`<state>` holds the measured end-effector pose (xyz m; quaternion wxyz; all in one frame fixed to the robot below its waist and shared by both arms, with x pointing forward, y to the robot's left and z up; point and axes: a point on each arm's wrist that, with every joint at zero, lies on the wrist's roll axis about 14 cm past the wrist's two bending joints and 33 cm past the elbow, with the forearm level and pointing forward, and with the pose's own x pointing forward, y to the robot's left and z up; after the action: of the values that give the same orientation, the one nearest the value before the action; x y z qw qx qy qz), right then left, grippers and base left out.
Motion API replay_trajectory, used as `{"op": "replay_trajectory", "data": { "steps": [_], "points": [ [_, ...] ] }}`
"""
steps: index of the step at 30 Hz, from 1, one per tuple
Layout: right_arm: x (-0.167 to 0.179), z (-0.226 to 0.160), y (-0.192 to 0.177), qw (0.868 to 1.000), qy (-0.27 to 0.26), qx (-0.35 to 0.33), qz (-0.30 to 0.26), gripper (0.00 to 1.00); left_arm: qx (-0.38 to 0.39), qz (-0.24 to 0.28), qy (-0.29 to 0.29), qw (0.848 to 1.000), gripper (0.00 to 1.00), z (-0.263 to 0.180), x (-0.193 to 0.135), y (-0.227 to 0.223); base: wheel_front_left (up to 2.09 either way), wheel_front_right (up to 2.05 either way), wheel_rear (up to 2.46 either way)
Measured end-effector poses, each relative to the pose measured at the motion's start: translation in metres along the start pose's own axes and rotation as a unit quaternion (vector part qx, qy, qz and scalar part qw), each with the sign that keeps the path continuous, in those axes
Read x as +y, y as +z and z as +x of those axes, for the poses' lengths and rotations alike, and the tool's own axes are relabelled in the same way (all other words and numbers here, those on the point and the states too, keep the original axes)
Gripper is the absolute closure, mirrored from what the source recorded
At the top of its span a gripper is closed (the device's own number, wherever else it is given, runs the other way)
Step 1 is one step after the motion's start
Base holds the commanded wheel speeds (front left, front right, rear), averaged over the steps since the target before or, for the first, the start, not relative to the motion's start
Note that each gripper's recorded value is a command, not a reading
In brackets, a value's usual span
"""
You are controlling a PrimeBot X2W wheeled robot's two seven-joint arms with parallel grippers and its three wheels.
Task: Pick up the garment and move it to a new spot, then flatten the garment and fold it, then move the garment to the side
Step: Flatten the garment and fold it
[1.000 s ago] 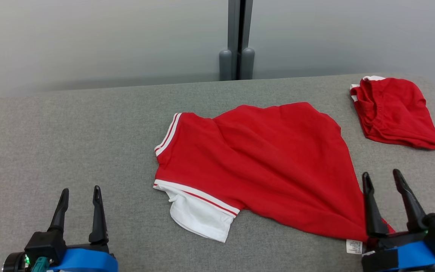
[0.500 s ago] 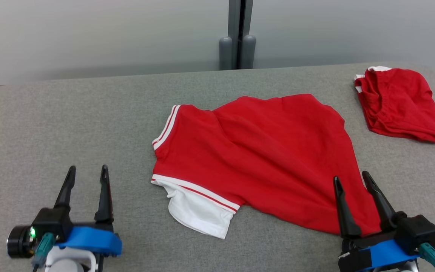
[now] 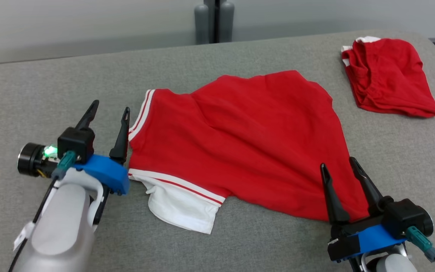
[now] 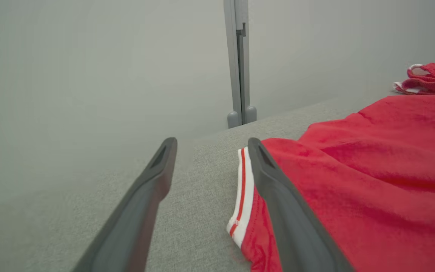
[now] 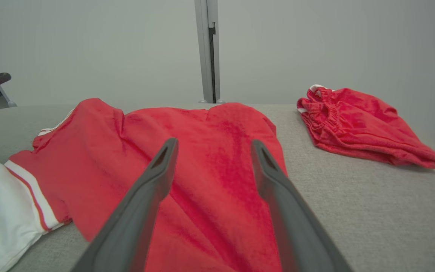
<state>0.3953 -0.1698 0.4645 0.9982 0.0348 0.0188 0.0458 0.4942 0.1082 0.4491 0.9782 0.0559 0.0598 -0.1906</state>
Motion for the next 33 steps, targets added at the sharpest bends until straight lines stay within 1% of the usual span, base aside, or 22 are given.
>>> {"op": "replay_trajectory", "data": {
  "steps": [5, 6, 7, 8, 9, 11, 12, 15, 20, 23, 24, 25, 26, 29, 33],
  "points": [
    [-0.006, 0.001, -0.007, 1.0, -0.009, 0.01, 0.003, 0.0, 0.064, -0.006, -0.023, 0.998, 0.0, 0.016, -0.01, -0.029, 0.0, 0.0, 0.0],
    [-0.006, 0.001, -0.007, 1.0, -0.009, 0.01, 0.003, 0.0, 0.064, -0.006, -0.023, 0.998, 0.0, 0.016, -0.01, -0.029, 0.0, 0.0, 0.0],
    [-0.007, 0.002, -0.008, 1.0, -0.011, 0.011, 0.003, 0.0, 0.088, -0.007, -0.03, 0.996, 0.0, 0.016, -0.014, -0.042, 0.0, 0.0, 0.0],
    [-0.007, 0.002, -0.008, 1.0, -0.011, 0.011, 0.003, 0.0, 0.088, -0.007, -0.03, 0.996, 0.0, 0.016, -0.014, -0.042, 0.0, 0.0, 0.0],
    [-0.009, 0.002, -0.01, 1.0, -0.013, 0.014, 0.003, 0.0, 0.117, -0.013, -0.034, 0.993, 0.0, 0.013, -0.017, -0.057, 0.0, 0.0, 0.0],
    [-0.01, 0.002, -0.01, 1.0, -0.014, 0.014, 0.003, 0.0, 0.13, -0.014, -0.036, 0.991, 0.0, 0.011, -0.019, -0.064, 0.0, 0.0, 0.0],
    [-0.01, 0.002, -0.01, 1.0, -0.015, 0.015, 0.003, 0.0, 0.156, -0.012, -0.04, 0.987, 0.0, 0.006, -0.02, -0.076, 0.0, 0.0, 0.0],
    [-0.011, 0.003, -0.01, 1.0, -0.015, 0.014, 0.003, 0.0, 0.168, -0.015, -0.041, 0.985, 0.0, 0.005, -0.022, -0.082, 0.0, 0.0, 0.0],
    [-0.008, 0.006, -0.008, 1.0, -0.011, 0.012, 0.002, 0.0, 0.206, -0.035, -0.05, 0.977, 0.0, -0.002, -0.033, -0.099, 0.0, 0.0, 0.0],
    [-0.008, 0.006, -0.008, 1.0, -0.01, 0.011, 0.002, 0.0, 0.22, -0.043, -0.058, 0.973, 0.0, -0.001, -0.041, -0.101, 0.0, 0.0, 0.0],
    [-0.007, 0.006, -0.008, 1.0, -0.009, 0.011, 0.002, 0.0, 0.218, -0.052, -0.059, 0.973, 0.32, 0.001, -0.043, -0.101, 0.0, 0.0, 0.0],
    [-0.008, 0.005, -0.007, 1.0, -0.01, 0.011, 0.001, 0.0, 0.217, -0.048, -0.068, 0.973, 0.91, 0.002, -0.049, -0.1, 0.0, 0.0, 0.0],
    [-0.008, 0.005, -0.007, 1.0, -0.01, 0.011, 0.001, 0.0, 0.217, -0.048, -0.068, 0.973, 1.0, 0.002, -0.049, -0.1, 0.0, 0.0, 0.0],
    [-0.009, 0.005, -0.006, 1.0, -0.012, 0.01, 0.0, 0.0, 0.181, -0.042, -0.076, 0.98, 1.0, 0.013, -0.051, -0.085, 0.0, 0.0, 0.0],
    [-0.011, 0.004, -0.005, 1.0, -0.014, 0.008, -0.001, 0.0, 0.111, -0.034, -0.075, 0.99, 1.0, 0.035, -0.047, -0.048, 0.0, 0.0, 0.0]
  ]
}}
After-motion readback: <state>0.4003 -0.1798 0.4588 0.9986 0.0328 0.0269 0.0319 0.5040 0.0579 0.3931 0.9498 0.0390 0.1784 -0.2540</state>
